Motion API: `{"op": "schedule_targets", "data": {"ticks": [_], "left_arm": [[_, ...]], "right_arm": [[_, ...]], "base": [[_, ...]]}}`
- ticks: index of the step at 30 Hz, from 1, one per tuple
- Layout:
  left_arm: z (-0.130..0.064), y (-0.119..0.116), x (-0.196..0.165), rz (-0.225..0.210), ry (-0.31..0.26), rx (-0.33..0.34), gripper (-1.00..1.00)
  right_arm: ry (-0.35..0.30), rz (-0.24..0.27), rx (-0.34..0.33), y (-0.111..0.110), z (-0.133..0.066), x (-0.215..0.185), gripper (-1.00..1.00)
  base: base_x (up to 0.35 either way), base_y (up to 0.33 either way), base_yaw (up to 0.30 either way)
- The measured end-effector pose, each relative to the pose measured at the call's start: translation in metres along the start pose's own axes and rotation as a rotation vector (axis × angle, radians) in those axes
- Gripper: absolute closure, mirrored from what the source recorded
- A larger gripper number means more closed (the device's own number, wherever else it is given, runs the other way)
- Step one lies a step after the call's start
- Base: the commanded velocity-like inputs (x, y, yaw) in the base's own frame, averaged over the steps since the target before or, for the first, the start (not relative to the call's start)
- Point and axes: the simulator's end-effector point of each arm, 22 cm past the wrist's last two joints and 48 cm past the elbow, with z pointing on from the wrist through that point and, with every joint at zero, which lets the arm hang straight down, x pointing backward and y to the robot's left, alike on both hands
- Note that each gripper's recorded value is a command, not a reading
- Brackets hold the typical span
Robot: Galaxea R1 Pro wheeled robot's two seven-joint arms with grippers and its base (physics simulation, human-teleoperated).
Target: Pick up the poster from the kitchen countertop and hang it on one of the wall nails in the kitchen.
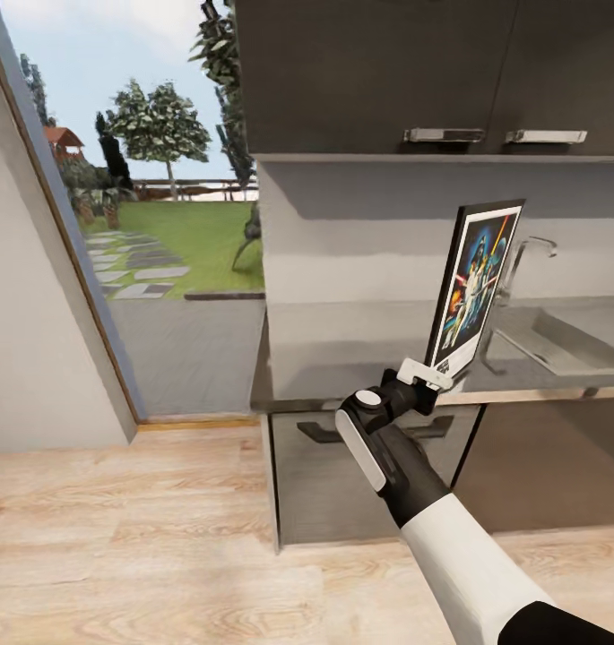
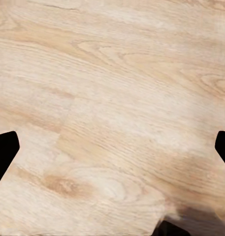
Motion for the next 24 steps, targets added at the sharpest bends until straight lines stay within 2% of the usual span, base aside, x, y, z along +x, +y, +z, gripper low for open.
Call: {"op": "schedule_targets", "data": {"ticks": [24], "left_arm": [[0.0001, 0.0001, -0.0014, -0.001, -0.005, 0.000, -1.00]], "right_arm": [[-0.002, 0.000, -0.003, 0.0007, -0.0007, -0.0006, 1.00]], "base": [[-0.340, 0.000, 0.008]]}}
